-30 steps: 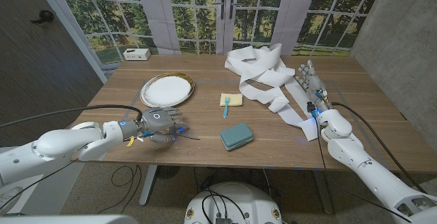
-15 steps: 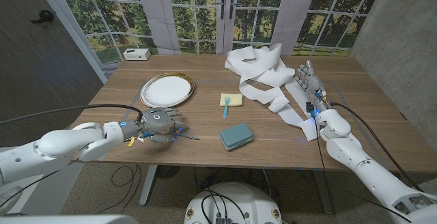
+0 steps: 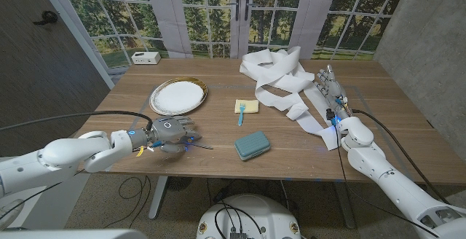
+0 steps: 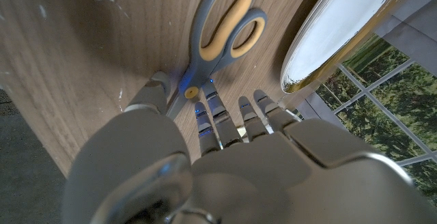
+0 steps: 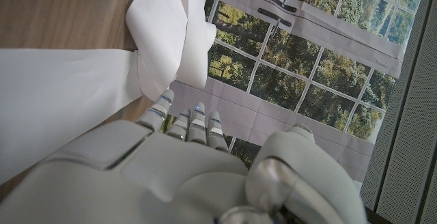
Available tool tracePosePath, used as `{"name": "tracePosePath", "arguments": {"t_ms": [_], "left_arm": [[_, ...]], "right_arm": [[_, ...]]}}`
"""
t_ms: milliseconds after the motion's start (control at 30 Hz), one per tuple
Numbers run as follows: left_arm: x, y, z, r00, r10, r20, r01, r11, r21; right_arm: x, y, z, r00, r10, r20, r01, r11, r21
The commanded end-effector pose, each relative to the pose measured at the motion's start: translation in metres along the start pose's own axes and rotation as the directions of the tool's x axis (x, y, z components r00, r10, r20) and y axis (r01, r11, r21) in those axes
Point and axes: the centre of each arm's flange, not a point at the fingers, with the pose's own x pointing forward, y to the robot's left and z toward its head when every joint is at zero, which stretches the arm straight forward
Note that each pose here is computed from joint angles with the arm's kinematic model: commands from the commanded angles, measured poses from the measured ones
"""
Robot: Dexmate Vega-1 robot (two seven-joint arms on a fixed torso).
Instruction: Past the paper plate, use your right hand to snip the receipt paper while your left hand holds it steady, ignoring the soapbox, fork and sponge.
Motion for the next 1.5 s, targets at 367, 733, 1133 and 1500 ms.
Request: {"name": "tracePosePath", "arguments": {"t_ms": [367,733,1133,1500], "left_arm": [[0.001,-0.003,0.004,1.000,-0.016,0.013,0.016,1.000,0.000],[0.001,-0.006,0.004,1.000,-0.026,0.010,0.026,1.000,-0.002],[0.001,-0.007,0.005,1.000,-0.025,0.006,0.025,1.000,0.007],[0.001,-0.012,0.008,0.999,-0.041,0.013,0.041,0.999,0.022]], "right_arm": [[-0.001,0.001,-0.002,1.000,-0.002,0.000,0.002,1.000,0.000],[0.000,0.001,-0.004,1.000,-0.010,-0.005,0.010,1.000,0.008],[0.001,0.002,-0.005,1.000,-0.014,-0.002,0.014,1.000,0.013],[-0.002,0.000,-0.008,1.000,-0.025,-0.006,0.025,0.999,0.024]]}}
